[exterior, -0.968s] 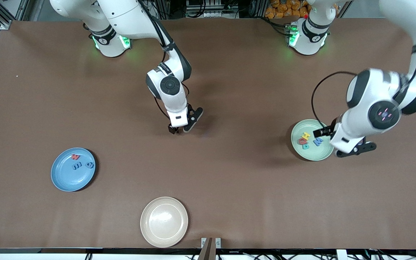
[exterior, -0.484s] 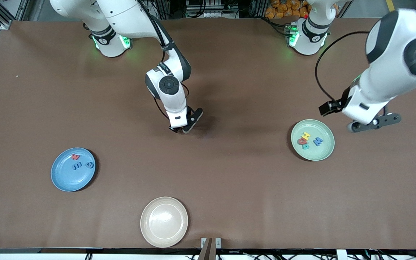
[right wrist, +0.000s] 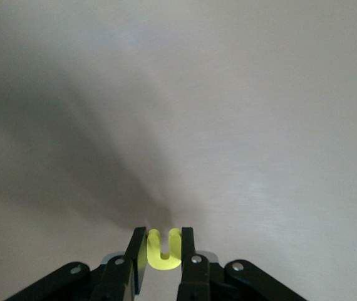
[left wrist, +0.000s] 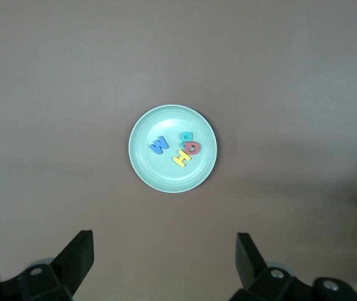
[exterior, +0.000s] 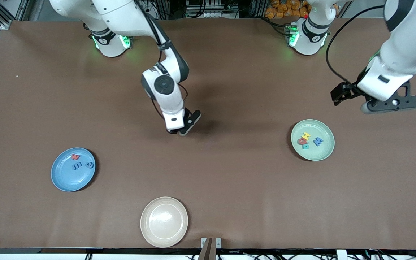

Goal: Sort upper and lower case letters into plates
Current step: 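Carry the yellow u to the blue plate while the left gripper withdraws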

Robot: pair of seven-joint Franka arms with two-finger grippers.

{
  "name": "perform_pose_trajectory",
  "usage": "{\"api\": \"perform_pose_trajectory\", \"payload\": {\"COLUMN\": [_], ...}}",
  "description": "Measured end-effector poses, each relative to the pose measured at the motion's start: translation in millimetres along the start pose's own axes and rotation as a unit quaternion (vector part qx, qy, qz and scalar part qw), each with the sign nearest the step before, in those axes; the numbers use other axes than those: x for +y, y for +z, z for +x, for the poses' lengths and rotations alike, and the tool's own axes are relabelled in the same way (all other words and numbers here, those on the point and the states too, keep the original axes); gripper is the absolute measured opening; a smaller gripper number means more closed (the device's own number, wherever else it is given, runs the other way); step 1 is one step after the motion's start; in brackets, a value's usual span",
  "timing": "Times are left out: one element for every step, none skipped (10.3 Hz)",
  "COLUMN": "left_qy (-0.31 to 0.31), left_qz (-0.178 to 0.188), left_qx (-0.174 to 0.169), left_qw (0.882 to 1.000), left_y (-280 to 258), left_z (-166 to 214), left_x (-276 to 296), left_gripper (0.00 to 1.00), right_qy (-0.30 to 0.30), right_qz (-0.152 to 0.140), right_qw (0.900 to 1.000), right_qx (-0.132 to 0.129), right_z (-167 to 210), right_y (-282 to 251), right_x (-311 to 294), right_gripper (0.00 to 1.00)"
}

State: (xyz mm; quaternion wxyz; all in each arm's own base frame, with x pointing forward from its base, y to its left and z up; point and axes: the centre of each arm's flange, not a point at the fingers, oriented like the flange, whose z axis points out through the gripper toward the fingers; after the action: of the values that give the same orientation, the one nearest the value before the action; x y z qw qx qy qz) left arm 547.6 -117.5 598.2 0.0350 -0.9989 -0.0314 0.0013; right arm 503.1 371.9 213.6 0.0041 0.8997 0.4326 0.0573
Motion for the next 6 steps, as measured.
{"api": "perform_pose_trajectory", "payload": {"left_qy": [-0.004,-0.009,-0.013,-0.014,-0.015,-0.016], "left_qz": [-0.006,-0.016,-0.024,-0.028,-0.029,-0.03], "left_qx": [-0.002,-0.005,-0.005,-0.003,0.002,0.01], "left_qw": [1.0,1.0,1.0,1.0,0.999,0.999], "left_y": [-7,-11,-15,-18,-23,-31], "left_z": [-4,-7,-8,-8,-9,-10], "left_x": [-5,-13,-22,-28,-30,-31], "left_gripper": [1.0,1.0,1.0,1.0,1.0,1.0], "right_qy": [0.022,0.047,0.075,0.103,0.13,0.154], "right_qz": [-0.004,-0.008,-0.013,-0.018,-0.023,-0.027], "right_qw": [1.0,0.999,0.997,0.994,0.991,0.987], "right_qx": [0.008,0.013,0.016,0.019,0.022,0.022], "right_z": [-4,-12,-24,-37,-51,-66], "right_y": [-10,-18,-22,-27,-30,-32], "right_x": [28,60,95,129,162,189], "right_gripper": [0.26,0.26,0.26,0.26,0.26,0.26]}}
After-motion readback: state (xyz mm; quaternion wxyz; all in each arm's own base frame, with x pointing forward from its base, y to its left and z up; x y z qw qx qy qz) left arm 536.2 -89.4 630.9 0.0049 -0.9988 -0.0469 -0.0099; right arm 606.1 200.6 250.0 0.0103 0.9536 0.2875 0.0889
